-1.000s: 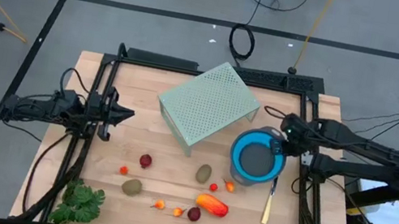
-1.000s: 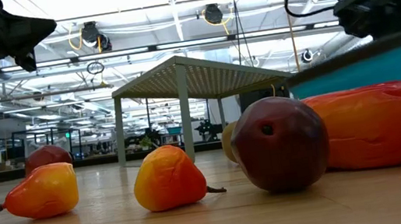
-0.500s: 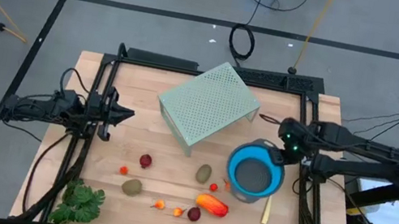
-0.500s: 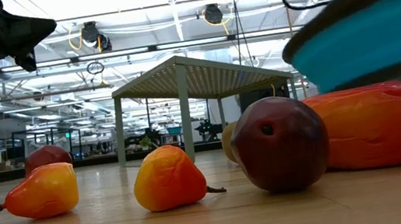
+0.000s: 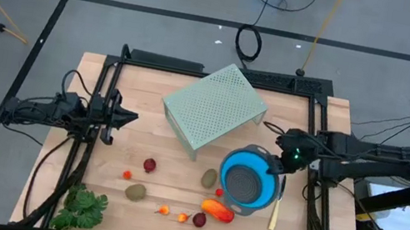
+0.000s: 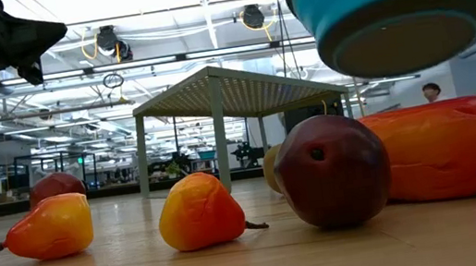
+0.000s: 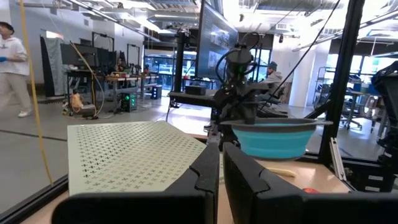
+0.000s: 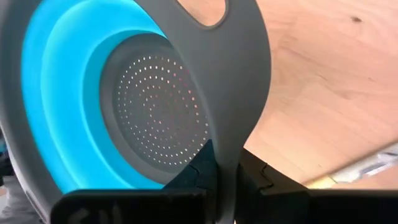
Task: Pick & Place Fruit
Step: Put the blue strainer bowl on the shelf
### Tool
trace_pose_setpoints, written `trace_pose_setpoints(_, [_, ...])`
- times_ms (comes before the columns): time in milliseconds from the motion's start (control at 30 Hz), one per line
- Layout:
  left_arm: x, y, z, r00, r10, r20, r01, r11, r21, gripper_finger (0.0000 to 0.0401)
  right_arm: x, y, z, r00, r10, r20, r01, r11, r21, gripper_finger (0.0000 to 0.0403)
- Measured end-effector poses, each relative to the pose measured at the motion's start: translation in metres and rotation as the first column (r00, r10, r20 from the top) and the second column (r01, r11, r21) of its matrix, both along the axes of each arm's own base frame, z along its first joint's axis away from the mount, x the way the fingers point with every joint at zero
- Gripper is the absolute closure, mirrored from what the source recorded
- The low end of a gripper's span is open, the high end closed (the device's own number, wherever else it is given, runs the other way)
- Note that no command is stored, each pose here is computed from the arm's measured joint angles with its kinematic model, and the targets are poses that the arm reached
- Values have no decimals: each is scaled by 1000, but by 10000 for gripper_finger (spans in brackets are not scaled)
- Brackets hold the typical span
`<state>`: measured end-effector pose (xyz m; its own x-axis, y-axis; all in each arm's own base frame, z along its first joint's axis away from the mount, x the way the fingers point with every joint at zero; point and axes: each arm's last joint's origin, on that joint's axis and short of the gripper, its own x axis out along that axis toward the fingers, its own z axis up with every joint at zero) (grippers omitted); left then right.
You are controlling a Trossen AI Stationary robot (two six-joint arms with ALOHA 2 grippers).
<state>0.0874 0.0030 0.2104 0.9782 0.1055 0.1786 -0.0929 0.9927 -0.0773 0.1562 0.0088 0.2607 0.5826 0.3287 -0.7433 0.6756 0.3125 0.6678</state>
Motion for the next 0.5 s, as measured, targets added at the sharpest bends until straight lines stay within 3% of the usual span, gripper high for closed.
trace_pose_setpoints(500, [0,0,0,1000,18,-1,-18,1000,9,380,6,23,29,992,-56,109,62,997,-53,393])
